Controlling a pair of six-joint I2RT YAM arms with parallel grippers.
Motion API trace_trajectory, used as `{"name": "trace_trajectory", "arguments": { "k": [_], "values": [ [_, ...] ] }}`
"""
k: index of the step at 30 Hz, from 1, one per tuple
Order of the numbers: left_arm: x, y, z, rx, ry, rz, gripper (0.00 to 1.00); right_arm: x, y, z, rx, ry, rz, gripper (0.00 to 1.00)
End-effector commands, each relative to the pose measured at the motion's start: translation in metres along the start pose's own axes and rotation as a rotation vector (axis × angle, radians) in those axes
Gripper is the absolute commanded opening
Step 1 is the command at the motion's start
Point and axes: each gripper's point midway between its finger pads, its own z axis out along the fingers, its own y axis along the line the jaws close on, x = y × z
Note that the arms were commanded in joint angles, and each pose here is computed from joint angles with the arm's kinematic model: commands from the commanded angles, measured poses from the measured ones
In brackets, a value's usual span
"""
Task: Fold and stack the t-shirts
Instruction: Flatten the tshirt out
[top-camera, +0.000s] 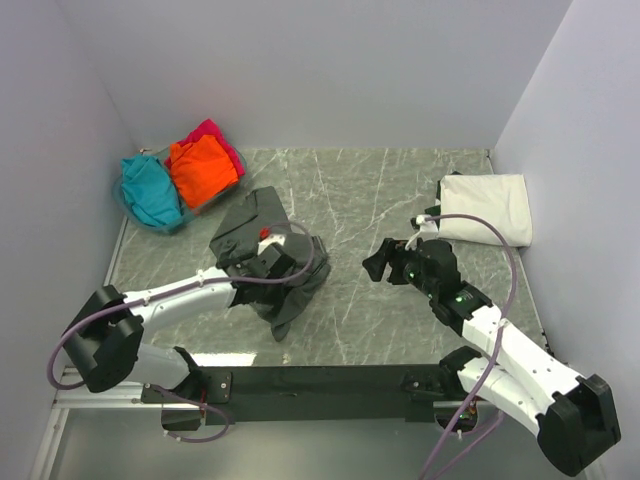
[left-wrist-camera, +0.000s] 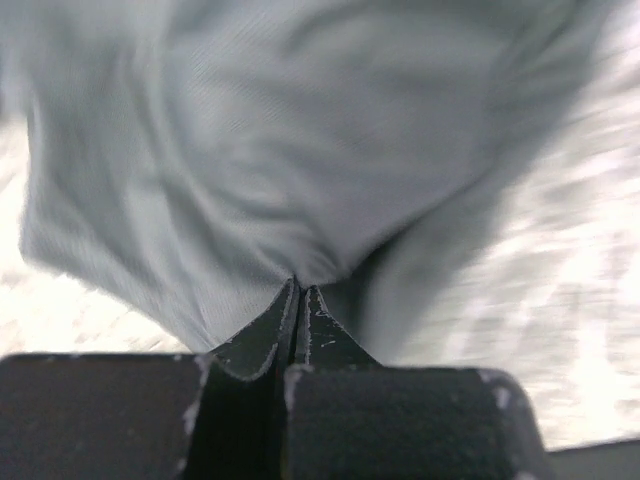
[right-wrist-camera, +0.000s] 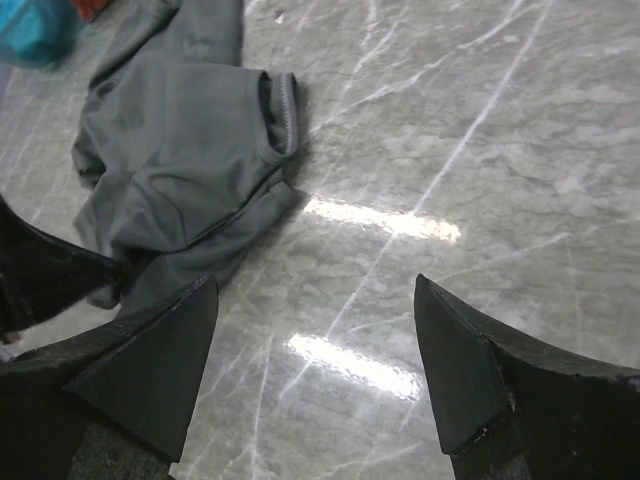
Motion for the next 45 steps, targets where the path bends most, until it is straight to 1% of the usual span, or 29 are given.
{"name": "trace_trajectory", "arguments": {
  "k": [1, 2, 4, 5, 6, 9, 11, 12, 14, 15, 16, 17, 18, 19, 20, 22, 24, 25, 26, 27, 28, 30, 31, 33, 34, 35, 36, 41, 45],
  "values": [
    [-0.061, -0.062, -0.02, 0.208, -0.136, -0.007, 0.0, -0.031, 0.006, -0.011, 0.022, -0.082, -0.029, 0.85],
    [-0.084, -0.082, -0.033, 0.272, -0.182, -0.003, 0.01, -0.035, 0.006, -0.014, 0.032, -0.097, -0.035, 0.86],
    [-0.098, -0.117, -0.044, 0.395, -0.191, 0.025, 0.0, -0.044, -0.003, -0.021, 0.092, -0.125, -0.056, 0.86],
    [-0.125, -0.144, -0.065, 0.487, -0.255, 0.031, 0.0, -0.049, -0.004, -0.026, 0.107, -0.143, -0.061, 0.87],
    [-0.125, -0.165, -0.065, 0.545, -0.237, 0.064, 0.0, -0.057, -0.013, -0.03, 0.162, -0.176, -0.062, 0.87],
    [-0.161, -0.217, -0.093, 0.671, -0.316, 0.121, 0.0, -0.072, -0.031, -0.05, 0.286, -0.237, -0.056, 0.89],
    [-0.177, -0.253, -0.095, 0.736, -0.333, 0.169, 0.0, -0.078, -0.041, -0.064, 0.349, -0.275, -0.039, 0.9],
    [-0.171, -0.266, -0.077, 0.734, -0.305, 0.189, 0.01, -0.08, -0.044, -0.069, 0.365, -0.292, -0.028, 0.91],
    [-0.184, -0.282, -0.073, 0.746, -0.323, 0.194, 0.0, -0.083, -0.05, -0.08, 0.399, -0.325, -0.015, 0.91],
    [-0.177, -0.284, -0.05, 0.716, -0.283, 0.202, 0.02, -0.083, -0.052, -0.081, 0.402, -0.331, -0.007, 0.91],
    [-0.182, -0.29, -0.049, 0.719, -0.292, 0.203, 0.06, -0.081, -0.053, -0.083, 0.408, -0.33, -0.004, 0.91],
    [-0.183, -0.289, -0.042, 0.699, -0.297, 0.202, 0.27, -0.081, -0.053, -0.083, 0.407, -0.329, 0.0, 0.91],
    [-0.184, -0.291, -0.039, 0.701, -0.307, 0.202, 0.38, -0.078, -0.053, -0.082, 0.405, -0.319, 0.004, 0.91],
    [-0.186, -0.289, -0.037, 0.694, -0.316, 0.201, 0.43, -0.076, -0.054, -0.08, 0.406, -0.311, 0.004, 0.92],
    [-0.189, -0.286, -0.037, 0.676, -0.333, 0.204, 0.49, -0.073, -0.054, -0.076, 0.405, -0.294, 0.002, 0.92],
    [-0.195, -0.276, -0.047, 0.652, -0.369, 0.203, 0.53, -0.068, -0.055, -0.069, 0.408, -0.271, 0.002, 0.92],
    [-0.21, -0.257, -0.063, 0.618, -0.424, 0.173, 0.65, -0.067, -0.053, -0.062, 0.393, -0.258, 0.005, 0.92],
    [-0.203, -0.245, -0.057, 0.59, -0.411, 0.171, 0.67, -0.063, -0.053, -0.056, 0.394, -0.236, 0.002, 0.93],
    [-0.207, -0.23, -0.055, 0.551, -0.425, 0.149, 0.68, -0.06, -0.052, -0.051, 0.384, -0.217, 0.002, 0.93],
    [-0.212, -0.218, -0.068, 0.545, -0.453, 0.131, 0.68, -0.058, -0.051, -0.047, 0.38, -0.207, 0.01, 0.93],
    [-0.199, -0.199, -0.053, 0.497, -0.424, 0.117, 0.69, -0.052, -0.055, -0.04, 0.394, -0.177, 0.012, 0.93],
    [-0.203, -0.165, -0.052, 0.443, -0.433, 0.057, 0.7, -0.043, -0.057, -0.03, 0.397, -0.145, 0.046, 0.95],
    [-0.187, -0.145, -0.034, 0.412, -0.386, 0.023, 0.7, -0.034, -0.062, -0.022, 0.411, -0.106, 0.053, 0.95],
    [-0.191, -0.106, -0.028, 0.386, -0.386, -0.065, 0.7, -0.023, -0.063, -0.013, 0.389, -0.066, 0.091, 0.95],
    [-0.173, -0.085, -0.012, 0.353, -0.346, -0.104, 0.7, -0.015, -0.066, -0.006, 0.393, -0.036, 0.098, 0.95],
    [-0.179, -0.064, -0.009, 0.332, -0.365, -0.151, 0.7, -0.012, -0.067, -0.003, 0.392, -0.025, 0.104, 0.95],
    [-0.168, -0.049, -0.007, 0.319, -0.362, -0.17, 0.7, -0.011, -0.067, 0.0, 0.388, -0.021, 0.105, 0.94],
    [-0.167, 0.0, 0.004, 0.244, -0.37, -0.253, 0.72, 0.001, -0.08, 0.016, 0.429, 0.035, 0.107, 0.94],
    [-0.165, 0.032, 0.014, 0.221, -0.359, -0.323, 0.72, 0.007, -0.1, 0.025, 0.429, 0.067, 0.198, 0.93]
  ]
}}
